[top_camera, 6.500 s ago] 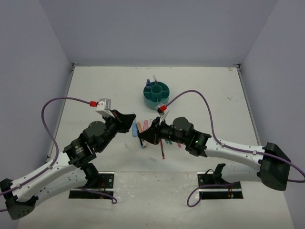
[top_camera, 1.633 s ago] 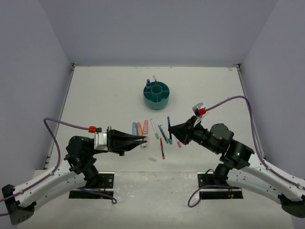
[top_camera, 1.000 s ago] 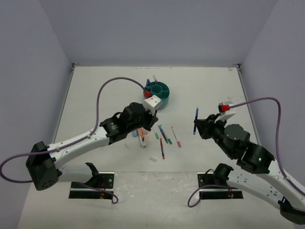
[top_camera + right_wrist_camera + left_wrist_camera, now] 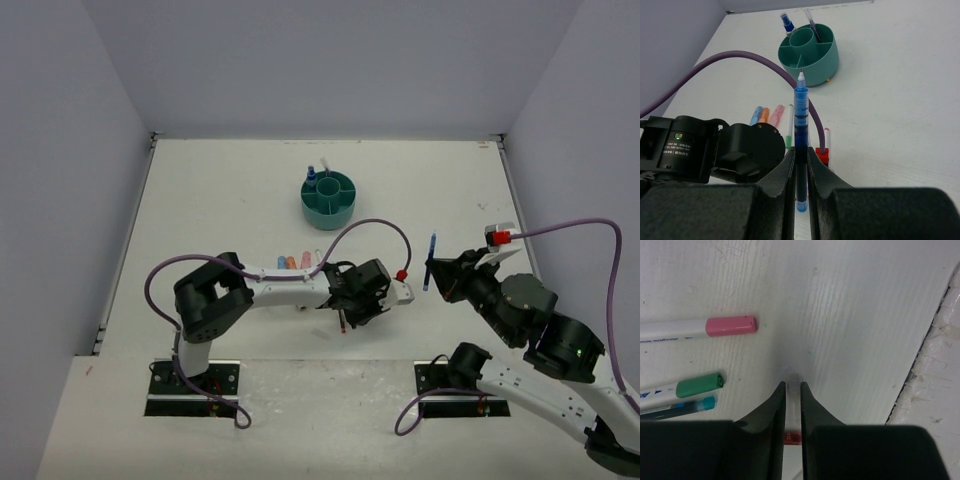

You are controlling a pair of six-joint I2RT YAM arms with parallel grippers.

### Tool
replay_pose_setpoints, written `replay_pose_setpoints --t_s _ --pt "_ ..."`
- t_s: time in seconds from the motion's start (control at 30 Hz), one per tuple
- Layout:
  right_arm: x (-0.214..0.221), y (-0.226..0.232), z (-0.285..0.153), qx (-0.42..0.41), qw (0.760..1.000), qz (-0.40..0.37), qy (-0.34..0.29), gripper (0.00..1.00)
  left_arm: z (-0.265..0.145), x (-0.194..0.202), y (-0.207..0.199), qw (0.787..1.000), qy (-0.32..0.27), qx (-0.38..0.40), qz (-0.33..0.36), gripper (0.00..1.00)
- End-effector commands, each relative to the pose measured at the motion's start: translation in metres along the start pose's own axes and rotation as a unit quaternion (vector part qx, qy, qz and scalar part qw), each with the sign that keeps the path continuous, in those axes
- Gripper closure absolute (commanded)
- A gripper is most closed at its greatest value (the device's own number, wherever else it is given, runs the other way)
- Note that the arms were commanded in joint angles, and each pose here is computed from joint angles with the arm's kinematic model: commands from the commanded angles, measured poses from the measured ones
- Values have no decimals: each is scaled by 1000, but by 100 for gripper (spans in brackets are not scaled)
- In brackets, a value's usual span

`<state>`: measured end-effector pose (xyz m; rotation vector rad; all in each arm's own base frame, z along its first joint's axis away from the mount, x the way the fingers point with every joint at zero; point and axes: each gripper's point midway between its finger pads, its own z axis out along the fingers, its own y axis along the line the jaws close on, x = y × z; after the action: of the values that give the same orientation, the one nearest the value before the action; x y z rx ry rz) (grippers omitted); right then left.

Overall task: Sort the stationery into containers
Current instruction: Place the pen cap at the center of the board.

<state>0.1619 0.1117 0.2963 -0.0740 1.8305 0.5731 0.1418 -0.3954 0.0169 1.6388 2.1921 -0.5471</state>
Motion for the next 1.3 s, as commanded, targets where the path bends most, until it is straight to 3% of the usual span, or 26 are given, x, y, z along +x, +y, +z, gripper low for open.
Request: replay_pose_setpoints --t_s 0.0,0.1,0.3,0.47,0.67,0.77,0.87,0.97,1.03,1.1,1.17,1.27 --pt "-13 5 -7 -13 1000 15 -15 100 0 -12 -5 1000 -12 5 19 83" --pt "-13 6 -7 -14 1000 16 -15 100 -1 -12 -4 1000 -15 2 18 78" --pt "-16 7 -9 -18 1000 17 -17 100 -15 -25 -4 999 -44 -7 12 54" --pt "-17 8 -8 -18 1000 17 -17 100 -36 -45 -5 996 -91 -16 2 50" --pt "-24 8 -10 -16 999 19 -24 100 -60 -59 4 984 -147 -59 -76 40" --pt "-29 8 -11 -13 999 22 -32 100 -65 -61 17 969 -161 -103 -155 36" --pt "-32 7 -11 -10 999 24 -36 100 -66 -54 22 942 -159 -148 -256 35" --pt "-33 8 -9 -8 999 23 -36 100 -69 -49 19 868 -169 -224 -410 34" --pt "-32 11 -7 -11 999 23 -34 100 -71 -31 8 801 -146 -288 -504 33" --pt "-32 14 -4 -17 999 24 -35 100 -71 -34 -1 764 -153 -340 -526 31" --pt "-30 17 -2 -24 999 24 -32 100 -61 -50 -14 749 -154 -357 -537 35" --pt "-31 21 -2 -29 999 22 -28 100 -48 -38 -13 733 -130 -386 -545 41"
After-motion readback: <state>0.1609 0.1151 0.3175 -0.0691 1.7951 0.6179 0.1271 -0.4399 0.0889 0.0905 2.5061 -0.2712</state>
